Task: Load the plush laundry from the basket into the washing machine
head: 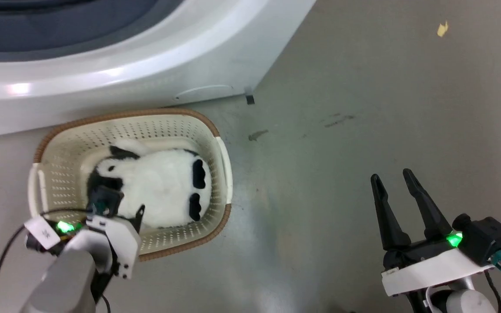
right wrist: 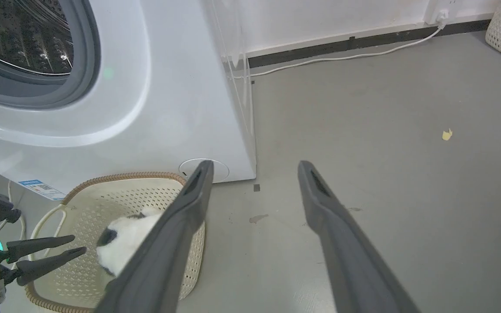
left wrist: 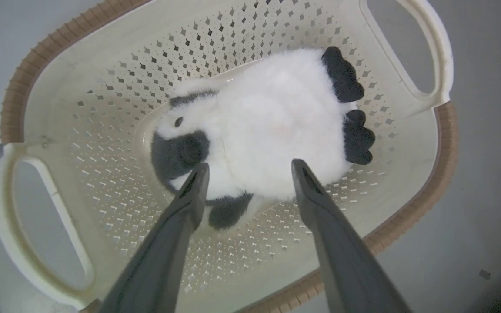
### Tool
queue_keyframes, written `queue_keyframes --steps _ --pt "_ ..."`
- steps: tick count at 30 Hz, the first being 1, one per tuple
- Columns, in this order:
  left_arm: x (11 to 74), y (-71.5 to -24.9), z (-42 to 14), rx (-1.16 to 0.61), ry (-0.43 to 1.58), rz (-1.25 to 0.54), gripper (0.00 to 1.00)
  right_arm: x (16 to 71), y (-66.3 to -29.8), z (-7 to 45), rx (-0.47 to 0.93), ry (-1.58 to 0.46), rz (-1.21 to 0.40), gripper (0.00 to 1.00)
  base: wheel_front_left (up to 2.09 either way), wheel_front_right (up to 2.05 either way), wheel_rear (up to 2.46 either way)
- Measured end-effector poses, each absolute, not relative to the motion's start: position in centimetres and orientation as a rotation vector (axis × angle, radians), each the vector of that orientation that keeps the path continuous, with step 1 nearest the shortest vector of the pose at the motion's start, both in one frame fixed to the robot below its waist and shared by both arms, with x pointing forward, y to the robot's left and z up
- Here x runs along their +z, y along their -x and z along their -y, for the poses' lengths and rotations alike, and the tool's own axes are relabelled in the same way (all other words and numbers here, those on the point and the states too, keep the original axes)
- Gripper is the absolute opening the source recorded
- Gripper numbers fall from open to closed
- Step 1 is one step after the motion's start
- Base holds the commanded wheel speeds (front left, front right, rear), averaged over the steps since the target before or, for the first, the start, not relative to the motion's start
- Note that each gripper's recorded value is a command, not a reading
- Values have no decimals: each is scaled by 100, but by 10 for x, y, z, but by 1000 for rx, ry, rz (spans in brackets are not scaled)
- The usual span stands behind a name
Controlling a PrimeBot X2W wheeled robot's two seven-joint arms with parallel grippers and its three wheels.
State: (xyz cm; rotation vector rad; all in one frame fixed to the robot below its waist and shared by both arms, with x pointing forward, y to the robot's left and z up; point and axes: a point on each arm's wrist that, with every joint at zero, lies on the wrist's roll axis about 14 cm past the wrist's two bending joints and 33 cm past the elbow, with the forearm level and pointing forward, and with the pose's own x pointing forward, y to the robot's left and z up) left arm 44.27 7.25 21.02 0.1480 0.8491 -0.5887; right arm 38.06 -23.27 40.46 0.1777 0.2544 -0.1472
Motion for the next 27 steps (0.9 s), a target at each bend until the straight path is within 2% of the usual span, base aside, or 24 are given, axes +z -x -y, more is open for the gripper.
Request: queue_keyframes --steps 10,16,27 --pt "177 -466 -62 -652 -210 -910 100 388 -380 239 -185 -203 -289 100 0 0 0" --pt "150 -456 -52 -728 -264 -995 100 379 -376 245 -216 -215 -310 100 0 0 0" --pt "109 -461 -42 -749 -277 -1064 100 362 -370 253 -260 -216 -357 100 0 0 0"
